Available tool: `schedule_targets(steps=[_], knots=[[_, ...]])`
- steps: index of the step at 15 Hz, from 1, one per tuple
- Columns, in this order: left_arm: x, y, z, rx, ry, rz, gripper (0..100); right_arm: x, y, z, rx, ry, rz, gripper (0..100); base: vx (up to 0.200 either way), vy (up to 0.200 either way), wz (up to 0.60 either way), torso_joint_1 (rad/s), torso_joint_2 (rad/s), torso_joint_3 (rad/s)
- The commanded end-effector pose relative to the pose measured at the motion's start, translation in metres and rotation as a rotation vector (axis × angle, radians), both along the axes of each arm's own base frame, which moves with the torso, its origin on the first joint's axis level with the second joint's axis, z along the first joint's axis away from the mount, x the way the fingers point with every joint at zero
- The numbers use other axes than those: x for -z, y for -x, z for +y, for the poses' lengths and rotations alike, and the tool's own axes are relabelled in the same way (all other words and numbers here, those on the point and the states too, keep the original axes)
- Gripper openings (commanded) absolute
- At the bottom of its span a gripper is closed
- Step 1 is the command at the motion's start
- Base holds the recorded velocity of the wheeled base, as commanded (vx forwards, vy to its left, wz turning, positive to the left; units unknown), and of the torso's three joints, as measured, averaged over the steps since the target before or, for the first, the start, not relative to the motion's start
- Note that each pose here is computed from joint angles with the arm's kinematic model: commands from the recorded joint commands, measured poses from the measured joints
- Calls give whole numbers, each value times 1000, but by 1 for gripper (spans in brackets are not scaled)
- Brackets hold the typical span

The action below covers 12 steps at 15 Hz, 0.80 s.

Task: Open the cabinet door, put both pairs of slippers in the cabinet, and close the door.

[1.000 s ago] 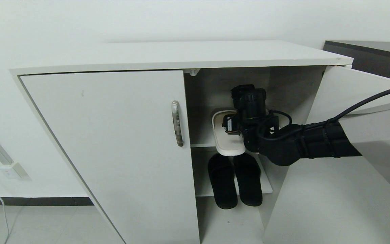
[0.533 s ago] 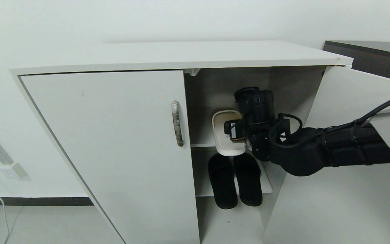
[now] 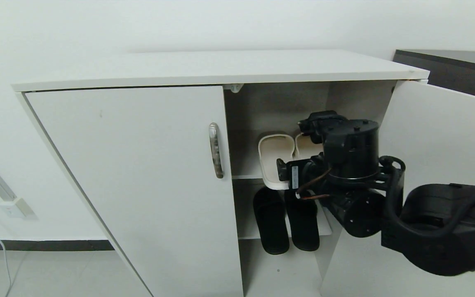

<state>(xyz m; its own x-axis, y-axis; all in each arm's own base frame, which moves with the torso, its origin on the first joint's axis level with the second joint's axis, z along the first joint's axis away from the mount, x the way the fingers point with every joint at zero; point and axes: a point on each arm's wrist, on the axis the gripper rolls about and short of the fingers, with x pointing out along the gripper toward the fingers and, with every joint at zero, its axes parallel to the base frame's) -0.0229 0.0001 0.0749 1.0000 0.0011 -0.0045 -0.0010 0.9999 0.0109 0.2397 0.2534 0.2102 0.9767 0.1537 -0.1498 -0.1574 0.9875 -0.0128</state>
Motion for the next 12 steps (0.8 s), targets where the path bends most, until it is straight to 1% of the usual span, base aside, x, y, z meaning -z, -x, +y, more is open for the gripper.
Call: schedule_targets(steps=[1,2,4,12], knots=[[0,0,0,1,0,2,0,-1,22,-6,-44,-16,-17,100,0,0,0,0,0,0],[0,0,0,1,-1,2,0,1,24,-5,-49,-13,-18,0,0,0,0,0,0,0],[0,0,0,0,0,2,0,2,28,-1,-69,-13,-19,0,0,0,0,0,0,0],[0,0,0,1,0,2,0,6,30,2,-78,-4,-10,0,0,0,0,0,0,0]])
